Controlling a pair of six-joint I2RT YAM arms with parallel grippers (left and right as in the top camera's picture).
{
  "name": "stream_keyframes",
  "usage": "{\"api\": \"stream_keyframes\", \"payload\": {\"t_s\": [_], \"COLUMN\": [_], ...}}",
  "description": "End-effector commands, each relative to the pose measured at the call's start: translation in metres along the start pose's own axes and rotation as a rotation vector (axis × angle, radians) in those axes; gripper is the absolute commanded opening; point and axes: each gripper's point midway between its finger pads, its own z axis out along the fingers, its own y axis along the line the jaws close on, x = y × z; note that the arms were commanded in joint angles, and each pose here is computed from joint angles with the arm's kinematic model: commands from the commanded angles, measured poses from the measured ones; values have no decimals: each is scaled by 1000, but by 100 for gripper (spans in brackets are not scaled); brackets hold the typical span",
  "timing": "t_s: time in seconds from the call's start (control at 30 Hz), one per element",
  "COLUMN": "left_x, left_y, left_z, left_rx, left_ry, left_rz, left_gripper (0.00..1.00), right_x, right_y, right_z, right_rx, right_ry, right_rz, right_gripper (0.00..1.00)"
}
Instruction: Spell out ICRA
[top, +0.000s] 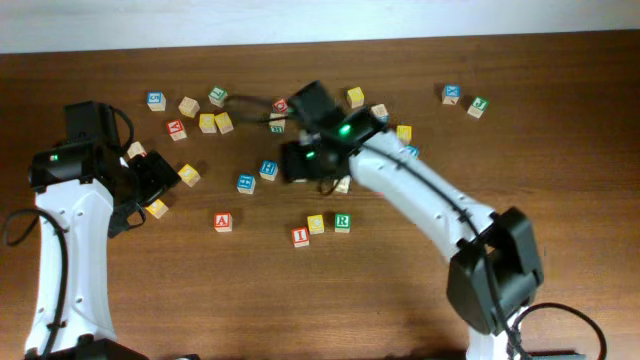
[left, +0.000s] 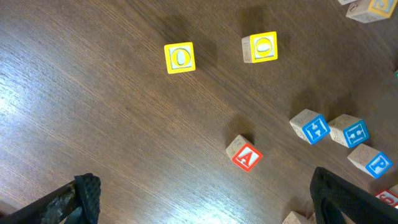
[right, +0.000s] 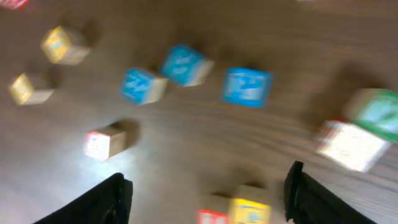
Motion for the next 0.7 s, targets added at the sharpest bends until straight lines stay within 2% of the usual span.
{"api": "stream_keyframes", "payload": {"t_s": [0.0,0.07,0.13,0.2,0.33,0.43,0.53,0.6,0.67], "left_x": [1,1,1,1,3,25,46,60,50], "left_y": [0,0,0,0,-7,-41,-70,-84,-72], "left_z": [2,2,2,2,2,-2,3,16,44], "left_rx": [-3,-3,-3,-2,37,225,276,207,-36], "left_ry": [8,8,8,8,25,143,154,136,49], "left_rz": [16,16,16,16,16,36,250,366,462], "left_gripper": [99,99,99,99,99,99,99,100,100], "right_x": [5,7,-3,-13,-15,-12,-8,-3,5], "right_y": [30,27,-1,-47,-155,-239,-291,-323,-339], "right_z": [12,10,-10,-44,-98,-127,-148,-162,-170], "right_rx": [57,69,107,160,309,385,418,437,450], "right_ry": [-84,-81,-78,-79,-39,-19,-46,-67,-61], "right_rz": [18,18,76,174,339,491,630,716,764], "right_gripper": [80,81,86,98,98,98,98,98,98]}}
